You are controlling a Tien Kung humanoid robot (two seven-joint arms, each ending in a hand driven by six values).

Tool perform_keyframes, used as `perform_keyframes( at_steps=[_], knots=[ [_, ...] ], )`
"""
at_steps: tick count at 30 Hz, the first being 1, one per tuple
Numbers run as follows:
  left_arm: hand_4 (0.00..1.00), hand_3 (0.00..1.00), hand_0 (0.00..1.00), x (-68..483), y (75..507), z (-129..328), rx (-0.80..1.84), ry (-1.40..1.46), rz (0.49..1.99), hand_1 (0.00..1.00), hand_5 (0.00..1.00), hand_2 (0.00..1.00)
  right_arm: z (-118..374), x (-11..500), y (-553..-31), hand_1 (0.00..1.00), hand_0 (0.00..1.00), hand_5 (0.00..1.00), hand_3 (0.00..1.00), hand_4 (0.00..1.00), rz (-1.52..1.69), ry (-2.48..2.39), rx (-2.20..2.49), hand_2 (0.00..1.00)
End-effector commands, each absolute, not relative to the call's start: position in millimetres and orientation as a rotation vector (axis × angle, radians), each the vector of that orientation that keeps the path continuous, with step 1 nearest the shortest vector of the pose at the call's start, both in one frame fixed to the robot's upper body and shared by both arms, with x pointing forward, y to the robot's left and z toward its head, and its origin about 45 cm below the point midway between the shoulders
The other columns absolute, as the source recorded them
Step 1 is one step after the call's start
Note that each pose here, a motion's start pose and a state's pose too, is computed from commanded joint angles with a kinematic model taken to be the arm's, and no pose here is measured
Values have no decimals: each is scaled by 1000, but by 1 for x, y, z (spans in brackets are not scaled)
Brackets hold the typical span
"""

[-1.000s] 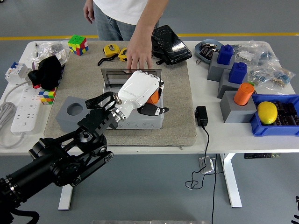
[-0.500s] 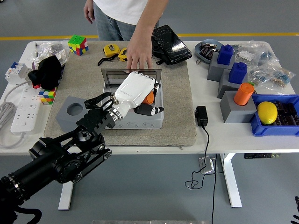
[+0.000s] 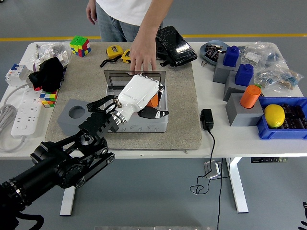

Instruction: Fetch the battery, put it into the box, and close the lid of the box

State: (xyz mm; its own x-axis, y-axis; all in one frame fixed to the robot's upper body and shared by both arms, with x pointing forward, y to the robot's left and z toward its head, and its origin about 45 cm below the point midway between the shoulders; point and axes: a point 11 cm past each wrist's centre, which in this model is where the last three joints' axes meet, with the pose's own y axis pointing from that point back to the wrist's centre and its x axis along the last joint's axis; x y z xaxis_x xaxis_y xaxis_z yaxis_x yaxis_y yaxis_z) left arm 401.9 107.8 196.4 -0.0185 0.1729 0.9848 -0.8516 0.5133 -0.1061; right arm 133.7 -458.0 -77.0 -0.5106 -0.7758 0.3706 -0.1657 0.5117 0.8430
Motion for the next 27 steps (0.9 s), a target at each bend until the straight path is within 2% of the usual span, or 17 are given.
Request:
perform_keyframes(
  at_steps=[3, 4, 15, 16, 21, 22, 27],
  knots=[
    [623, 192, 166, 402, 108, 196, 657, -1345, 910, 216, 313, 213, -77, 134, -458, 805, 832, 998, 788, 998, -991, -1973, 771, 766],
    [700, 244, 215, 402, 107, 195, 657, -1345, 909, 259, 340, 251, -77, 134, -458, 805, 832, 998, 787, 998, -991, -1973, 771, 766],
    [711, 260, 235, 400, 104, 194, 652, -1344, 904, 298, 344, 261, -77, 133, -459, 804, 832, 998, 787, 998, -991, -1969, 770, 766],
    [731, 260, 261, 400, 104, 194, 652, -1344, 906, 347, 376, 265, -77, 133, -459, 804, 831, 998, 787, 998, -991, -1969, 770, 765],
    [731, 260, 261, 401, 104, 194, 657, -1342, 912, 347, 376, 265, -77, 133, -459, 804, 831, 998, 787, 998, -991, -1969, 772, 765],
    [732, 307, 312, 402, 104, 193, 658, -1342, 914, 437, 382, 305, -77, 133, -459, 803, 831, 998, 787, 998, -991, -1969, 772, 764],
    [732, 307, 312, 403, 107, 194, 668, -1339, 928, 437, 382, 305, -77, 133, -458, 803, 831, 998, 787, 998, -994, -1968, 775, 764]
  ],
)
